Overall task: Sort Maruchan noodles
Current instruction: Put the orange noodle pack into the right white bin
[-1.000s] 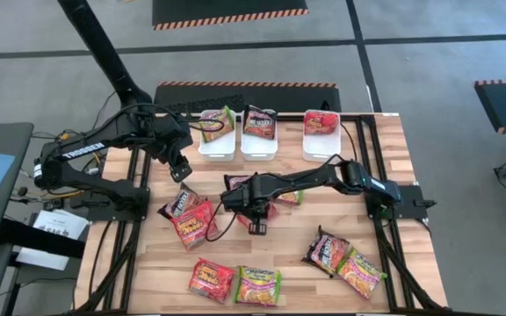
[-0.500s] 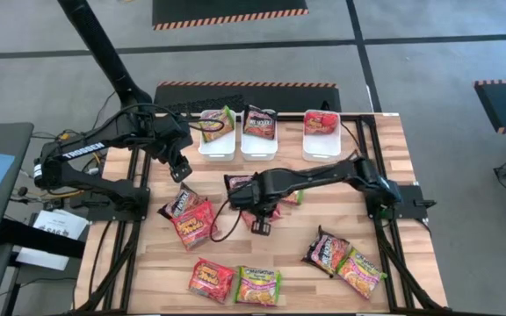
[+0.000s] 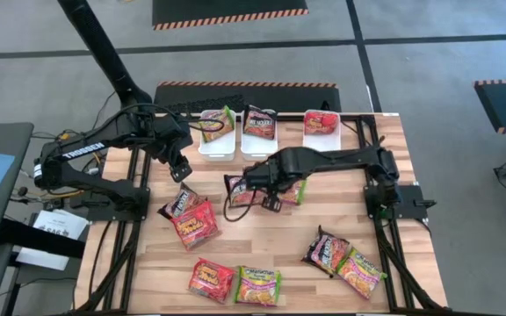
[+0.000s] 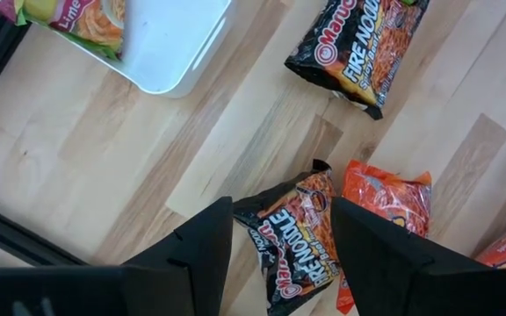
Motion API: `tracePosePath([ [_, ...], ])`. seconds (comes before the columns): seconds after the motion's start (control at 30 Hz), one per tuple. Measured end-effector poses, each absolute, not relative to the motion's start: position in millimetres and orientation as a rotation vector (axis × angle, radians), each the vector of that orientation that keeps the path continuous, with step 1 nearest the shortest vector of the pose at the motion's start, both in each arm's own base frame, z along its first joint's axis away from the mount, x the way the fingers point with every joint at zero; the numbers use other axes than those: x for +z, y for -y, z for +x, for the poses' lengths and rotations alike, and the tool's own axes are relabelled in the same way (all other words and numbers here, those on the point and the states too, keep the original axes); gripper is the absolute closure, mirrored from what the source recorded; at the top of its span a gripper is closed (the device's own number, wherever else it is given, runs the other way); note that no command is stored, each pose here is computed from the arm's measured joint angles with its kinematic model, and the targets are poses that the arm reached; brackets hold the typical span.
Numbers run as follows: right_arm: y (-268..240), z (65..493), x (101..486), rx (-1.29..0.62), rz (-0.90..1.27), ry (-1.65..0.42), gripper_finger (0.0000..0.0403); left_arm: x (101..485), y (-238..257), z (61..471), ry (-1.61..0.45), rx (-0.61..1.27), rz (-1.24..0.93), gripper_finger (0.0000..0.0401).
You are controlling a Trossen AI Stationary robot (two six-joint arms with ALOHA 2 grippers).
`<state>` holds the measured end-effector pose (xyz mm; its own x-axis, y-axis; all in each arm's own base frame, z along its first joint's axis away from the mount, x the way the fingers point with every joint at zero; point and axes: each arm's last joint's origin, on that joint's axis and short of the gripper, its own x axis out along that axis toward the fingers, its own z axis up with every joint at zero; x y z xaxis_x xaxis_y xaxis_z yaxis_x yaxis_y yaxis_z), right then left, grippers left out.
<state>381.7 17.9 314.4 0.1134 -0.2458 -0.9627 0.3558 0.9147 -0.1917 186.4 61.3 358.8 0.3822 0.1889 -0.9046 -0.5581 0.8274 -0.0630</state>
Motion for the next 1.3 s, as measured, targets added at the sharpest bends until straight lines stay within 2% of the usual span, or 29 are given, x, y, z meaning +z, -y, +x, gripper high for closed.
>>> tracePosePath([
  [0.23,20.1,365.6,333.8,-0.519,0.017,-1.382,0.0401,358.9,-61.4,186.3,-1.077,0.503,-0.401,0.0223],
  [0.67,110.8,303.2,385.7,-0.717,0.066,-1.223,0.04,358.9,-61.4,186.2,-1.073,0.515,-0.416,0.0223],
  [1.0,153.6,235.0,332.3,-0.892,0.187,-1.169,0.04,359.0,-62.5,185.9,-1.07,0.551,-0.393,0.0223],
  [1.3,172.6,213.2,296.2,-0.95,0.22,-1.186,0.04,359.5,-63.7,186.3,-1.058,0.584,-0.37,0.0223],
])
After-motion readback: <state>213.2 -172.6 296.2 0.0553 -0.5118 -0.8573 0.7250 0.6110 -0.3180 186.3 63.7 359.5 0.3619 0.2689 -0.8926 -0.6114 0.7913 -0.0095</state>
